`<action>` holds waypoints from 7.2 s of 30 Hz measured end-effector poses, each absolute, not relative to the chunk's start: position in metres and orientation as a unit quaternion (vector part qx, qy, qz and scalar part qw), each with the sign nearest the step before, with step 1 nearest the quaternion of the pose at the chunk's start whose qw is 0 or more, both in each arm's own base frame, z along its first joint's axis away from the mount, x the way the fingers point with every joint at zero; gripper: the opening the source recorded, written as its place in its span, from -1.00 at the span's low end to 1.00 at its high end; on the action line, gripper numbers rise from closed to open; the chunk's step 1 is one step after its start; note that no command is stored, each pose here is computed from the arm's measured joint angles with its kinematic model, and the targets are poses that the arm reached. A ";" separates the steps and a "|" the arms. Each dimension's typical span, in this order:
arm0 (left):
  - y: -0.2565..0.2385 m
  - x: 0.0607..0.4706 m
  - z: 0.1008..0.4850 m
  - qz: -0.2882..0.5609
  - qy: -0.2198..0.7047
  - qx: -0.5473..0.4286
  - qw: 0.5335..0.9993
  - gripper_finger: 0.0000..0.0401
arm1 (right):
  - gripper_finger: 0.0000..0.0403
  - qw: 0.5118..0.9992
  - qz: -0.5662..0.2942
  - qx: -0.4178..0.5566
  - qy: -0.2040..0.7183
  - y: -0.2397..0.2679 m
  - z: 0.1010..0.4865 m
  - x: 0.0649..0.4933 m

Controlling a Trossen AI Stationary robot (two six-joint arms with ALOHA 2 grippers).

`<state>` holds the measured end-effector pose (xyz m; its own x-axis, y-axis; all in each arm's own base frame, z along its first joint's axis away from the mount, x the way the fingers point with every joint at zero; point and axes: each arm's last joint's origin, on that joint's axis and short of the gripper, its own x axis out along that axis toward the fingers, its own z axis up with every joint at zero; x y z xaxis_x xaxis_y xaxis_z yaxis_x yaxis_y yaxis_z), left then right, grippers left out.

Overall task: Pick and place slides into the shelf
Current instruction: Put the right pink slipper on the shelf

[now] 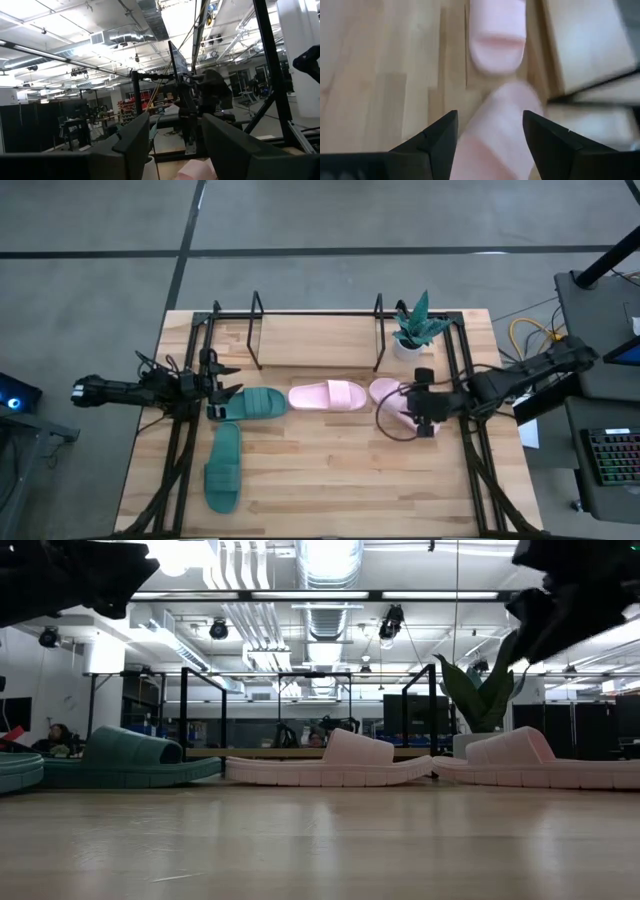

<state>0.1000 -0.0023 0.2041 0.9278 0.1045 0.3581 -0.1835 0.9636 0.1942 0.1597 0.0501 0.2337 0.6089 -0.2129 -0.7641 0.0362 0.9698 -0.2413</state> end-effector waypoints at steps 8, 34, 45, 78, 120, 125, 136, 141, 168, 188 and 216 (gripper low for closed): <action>-0.002 0.100 0.204 0.077 -0.174 0.113 0.975 -0.16 | 0.06 0.870 -0.068 -0.124 0.473 0.063 0.216 0.169; -0.002 0.101 0.203 0.085 -0.170 0.112 0.975 -0.16 | 0.06 0.771 -0.156 -0.260 0.560 0.069 0.158 0.195; -0.002 0.101 0.203 0.084 -0.170 0.112 0.975 -0.16 | 0.06 0.764 -0.207 -0.275 0.546 0.065 0.156 0.196; -0.002 0.100 0.204 0.085 -0.172 0.111 0.975 -0.16 | -0.93 0.769 -0.198 -0.274 0.543 0.067 0.160 0.201; -0.002 0.098 0.208 0.088 -0.197 0.107 0.971 -0.16 | -0.94 0.866 -0.377 -0.208 0.256 -0.004 0.350 0.308; -0.002 0.098 0.208 0.093 -0.196 0.130 0.968 -0.16 | -0.94 0.863 -0.388 -0.184 0.265 -0.036 0.340 0.319; -0.002 0.099 0.208 0.093 -0.193 0.134 0.967 -0.16 | -0.94 0.800 -0.414 -0.236 0.365 -0.075 0.302 0.370; -0.002 0.099 0.208 0.093 -0.193 0.134 0.968 -0.16 | -0.94 0.756 -0.420 -0.254 0.433 -0.088 0.281 0.382; -0.002 0.099 0.208 0.093 -0.193 0.133 0.968 -0.16 | -0.94 0.657 -0.437 -0.298 0.537 -0.114 0.239 0.373; -0.002 0.099 0.208 0.093 -0.192 0.133 0.968 -0.16 | -0.94 0.650 -0.419 -0.283 0.567 -0.123 0.229 0.364; -0.002 0.099 0.208 0.093 -0.192 0.133 0.968 -0.16 | -0.94 0.664 -0.401 -0.258 0.576 -0.135 0.212 0.357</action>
<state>0.0988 -0.0016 0.2076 0.9088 0.1294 0.3967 -0.2315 0.9473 0.2214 0.3572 -0.1350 0.2121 0.0146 -0.8297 -0.5581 0.2349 0.5454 -0.8046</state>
